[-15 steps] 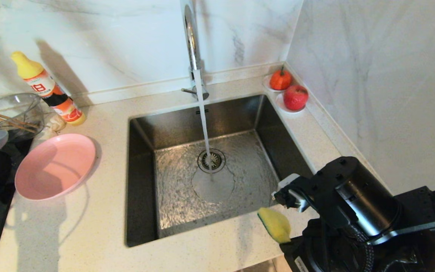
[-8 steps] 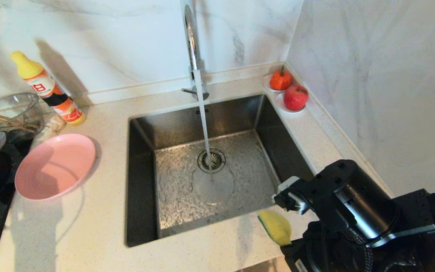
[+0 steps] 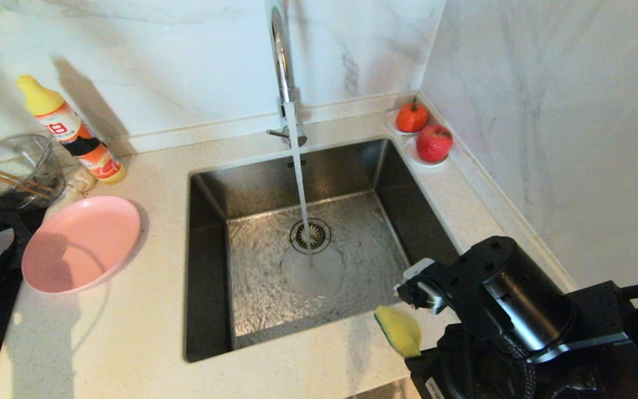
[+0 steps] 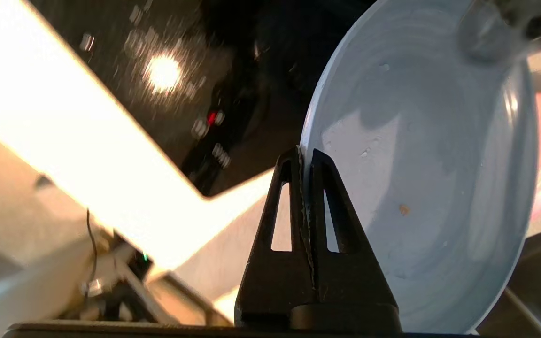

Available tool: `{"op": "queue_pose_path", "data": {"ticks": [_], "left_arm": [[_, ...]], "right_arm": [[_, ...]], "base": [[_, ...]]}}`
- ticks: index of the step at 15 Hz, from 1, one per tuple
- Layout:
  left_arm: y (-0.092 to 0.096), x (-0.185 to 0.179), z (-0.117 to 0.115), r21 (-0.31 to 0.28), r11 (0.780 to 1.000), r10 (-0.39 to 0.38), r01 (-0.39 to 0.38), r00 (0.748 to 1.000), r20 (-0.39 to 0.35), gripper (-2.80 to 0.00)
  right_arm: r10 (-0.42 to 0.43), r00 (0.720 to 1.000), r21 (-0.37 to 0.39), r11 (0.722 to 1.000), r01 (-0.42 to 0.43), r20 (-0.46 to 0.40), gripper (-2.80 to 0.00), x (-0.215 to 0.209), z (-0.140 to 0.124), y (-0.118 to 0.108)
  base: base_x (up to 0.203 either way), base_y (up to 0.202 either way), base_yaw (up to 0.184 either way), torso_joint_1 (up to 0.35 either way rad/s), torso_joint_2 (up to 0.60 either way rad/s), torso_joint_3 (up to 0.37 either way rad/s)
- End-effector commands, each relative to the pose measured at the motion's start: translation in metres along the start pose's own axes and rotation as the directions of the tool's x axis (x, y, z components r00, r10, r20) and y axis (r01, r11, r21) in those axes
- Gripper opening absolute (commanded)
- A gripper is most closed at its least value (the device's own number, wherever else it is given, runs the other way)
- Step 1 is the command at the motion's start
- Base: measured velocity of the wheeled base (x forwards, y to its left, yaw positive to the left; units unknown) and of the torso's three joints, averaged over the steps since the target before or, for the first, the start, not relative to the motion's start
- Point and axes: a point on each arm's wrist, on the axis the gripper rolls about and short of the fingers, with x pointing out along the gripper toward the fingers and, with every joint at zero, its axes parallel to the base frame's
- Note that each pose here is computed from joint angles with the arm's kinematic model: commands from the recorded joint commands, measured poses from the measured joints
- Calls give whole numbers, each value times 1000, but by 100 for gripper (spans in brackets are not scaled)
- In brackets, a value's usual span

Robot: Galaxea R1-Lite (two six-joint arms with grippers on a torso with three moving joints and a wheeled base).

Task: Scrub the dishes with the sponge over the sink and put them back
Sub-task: Wash the plate

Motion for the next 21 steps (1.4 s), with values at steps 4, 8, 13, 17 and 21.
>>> {"op": "queue_pose_path", "data": {"ticks": [4,8,13,17,21], "left_arm": [[13,-33,-29,-58,998,25,-27,999,-25,-280],[13,-53,-59,-61,998,30,-31,999,-25,-280],[2,-86,-105,39,999,-21,20,999,45,-280],[-15,-105,-121,249,950,-208,186,976,66,-280],[-40,-112,-123,388,870,-341,306,940,23,-280]], "right_arm": [[1,1000,3,1000,-1,9,-280,-4,0,-1],[1,1000,4,1000,-1,14,-280,-8,-3,-3],[2,1000,5,1000,-3,19,-280,-12,-5,-4],[0,1000,6,1000,0,16,-280,-15,-9,-6],[-4,1000,4,1000,4,2,-280,-11,-10,-5]], "base": [[0,0,0,0,0,0],[0,0,0,0,0,0],[0,0,0,0,0,0],[0,0,0,0,0,0],[0,0,0,0,0,0]]}}
